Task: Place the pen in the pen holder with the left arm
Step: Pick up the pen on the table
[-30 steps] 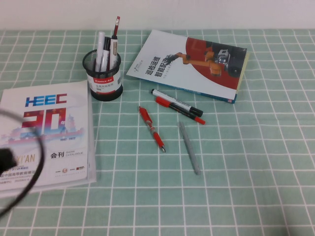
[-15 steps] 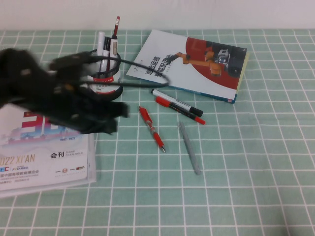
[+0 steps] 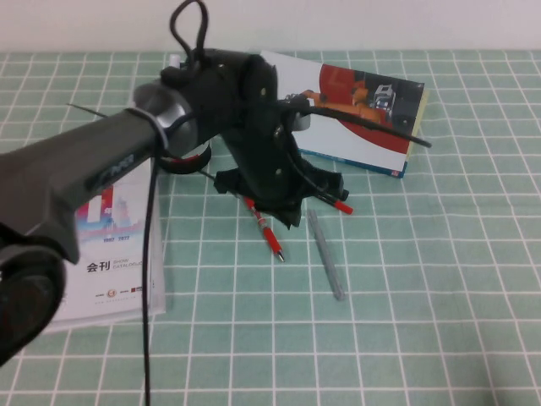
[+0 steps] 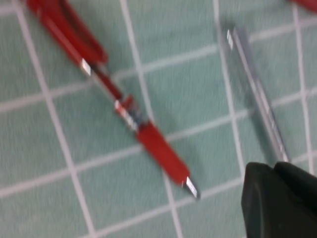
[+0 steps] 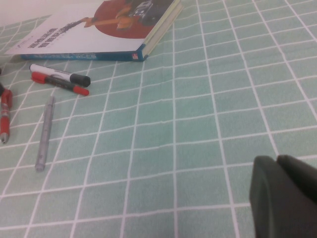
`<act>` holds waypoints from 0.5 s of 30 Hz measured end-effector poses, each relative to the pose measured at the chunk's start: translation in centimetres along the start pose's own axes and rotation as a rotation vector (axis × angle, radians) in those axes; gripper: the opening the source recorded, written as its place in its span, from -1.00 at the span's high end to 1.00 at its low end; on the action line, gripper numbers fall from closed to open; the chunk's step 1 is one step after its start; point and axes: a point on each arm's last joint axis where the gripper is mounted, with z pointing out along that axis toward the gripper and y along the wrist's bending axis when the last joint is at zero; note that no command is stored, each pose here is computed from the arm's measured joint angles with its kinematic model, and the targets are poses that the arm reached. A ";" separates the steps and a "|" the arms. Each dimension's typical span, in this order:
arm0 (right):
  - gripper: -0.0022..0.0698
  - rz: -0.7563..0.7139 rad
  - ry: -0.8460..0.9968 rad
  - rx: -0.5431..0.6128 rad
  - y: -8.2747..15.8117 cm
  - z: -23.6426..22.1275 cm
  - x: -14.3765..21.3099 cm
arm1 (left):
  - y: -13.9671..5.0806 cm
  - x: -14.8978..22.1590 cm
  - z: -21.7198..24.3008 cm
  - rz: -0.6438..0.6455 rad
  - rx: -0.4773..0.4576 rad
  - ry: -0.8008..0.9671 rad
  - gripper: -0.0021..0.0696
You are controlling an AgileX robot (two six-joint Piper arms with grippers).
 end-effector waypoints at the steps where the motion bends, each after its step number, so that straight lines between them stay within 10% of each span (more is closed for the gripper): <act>1: 1.00 0.000 0.000 0.000 0.0 0.0 0.0 | -0.2 -0.4 0.1 -0.001 -0.006 -0.008 0.94; 5: 1.00 0.000 0.000 0.000 0.0 0.0 0.0 | -0.3 -1.6 0.3 0.013 -0.021 -0.033 0.86; 15: 1.00 0.000 0.000 0.000 0.0 0.0 0.0 | 1.3 -2.5 1.4 -0.113 -0.154 -0.040 -0.25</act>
